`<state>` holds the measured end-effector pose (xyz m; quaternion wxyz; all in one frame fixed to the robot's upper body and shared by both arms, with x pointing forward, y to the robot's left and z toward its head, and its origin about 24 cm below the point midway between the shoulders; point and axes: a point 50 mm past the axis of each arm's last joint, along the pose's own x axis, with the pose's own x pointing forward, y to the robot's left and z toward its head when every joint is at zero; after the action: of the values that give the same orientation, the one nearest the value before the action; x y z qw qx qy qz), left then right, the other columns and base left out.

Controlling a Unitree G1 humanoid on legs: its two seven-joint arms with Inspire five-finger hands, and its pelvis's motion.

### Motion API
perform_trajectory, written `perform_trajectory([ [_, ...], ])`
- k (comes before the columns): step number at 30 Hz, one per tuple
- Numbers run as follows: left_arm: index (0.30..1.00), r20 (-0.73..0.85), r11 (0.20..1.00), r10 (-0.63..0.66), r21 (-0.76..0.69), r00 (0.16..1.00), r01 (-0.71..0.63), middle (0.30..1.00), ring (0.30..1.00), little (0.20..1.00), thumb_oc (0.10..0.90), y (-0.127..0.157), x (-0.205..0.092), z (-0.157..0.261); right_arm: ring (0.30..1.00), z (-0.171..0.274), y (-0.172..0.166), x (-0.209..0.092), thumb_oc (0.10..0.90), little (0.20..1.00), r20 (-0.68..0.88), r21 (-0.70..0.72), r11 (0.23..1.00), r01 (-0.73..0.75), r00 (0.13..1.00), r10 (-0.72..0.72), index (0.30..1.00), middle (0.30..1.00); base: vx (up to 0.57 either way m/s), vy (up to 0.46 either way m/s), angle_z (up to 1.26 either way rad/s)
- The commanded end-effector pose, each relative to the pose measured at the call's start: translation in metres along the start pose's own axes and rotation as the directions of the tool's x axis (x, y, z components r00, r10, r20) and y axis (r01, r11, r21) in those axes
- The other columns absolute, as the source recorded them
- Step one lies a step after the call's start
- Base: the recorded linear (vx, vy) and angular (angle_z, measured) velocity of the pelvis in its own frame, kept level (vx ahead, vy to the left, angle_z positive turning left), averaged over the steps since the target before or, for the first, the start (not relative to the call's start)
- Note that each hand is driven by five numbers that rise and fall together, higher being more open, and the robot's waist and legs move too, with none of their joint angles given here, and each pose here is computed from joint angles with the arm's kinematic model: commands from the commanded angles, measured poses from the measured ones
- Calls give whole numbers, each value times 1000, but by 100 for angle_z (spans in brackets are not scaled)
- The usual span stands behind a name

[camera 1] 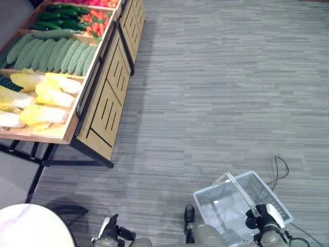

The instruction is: Get the vegetables into the basket

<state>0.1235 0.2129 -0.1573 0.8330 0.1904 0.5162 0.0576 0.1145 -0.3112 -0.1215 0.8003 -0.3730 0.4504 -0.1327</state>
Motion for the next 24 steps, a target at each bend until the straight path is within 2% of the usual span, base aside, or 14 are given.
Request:
perform_trajectory([
  [1,1000,36,999,44,21,998,-44,1000,1000,1000,900,11,2,7,300,-8,-42,7,400,300,-1,13,986,168,986,-168,300,300,158,13,20],
  [4,1000,46,998,48,33,998,-50,1000,1000,1000,900,10,2,10,300,-8,-46,7,400,300,-4,19,981,194,981,-194,300,300,205,52,11],
  [10,1000,-5,996,44,72,999,-44,1000,1000,1000,900,11,-1,-11,300,-12,-24,2,400,300,-19,15,990,138,990,-137,300,300,389,227,-60],
  [24,1000,41,993,99,67,994,-101,1000,1000,1000,900,35,4,5,300,38,-9,9,400,300,112,35,996,87,990,-91,300,300,150,166,-13],
])
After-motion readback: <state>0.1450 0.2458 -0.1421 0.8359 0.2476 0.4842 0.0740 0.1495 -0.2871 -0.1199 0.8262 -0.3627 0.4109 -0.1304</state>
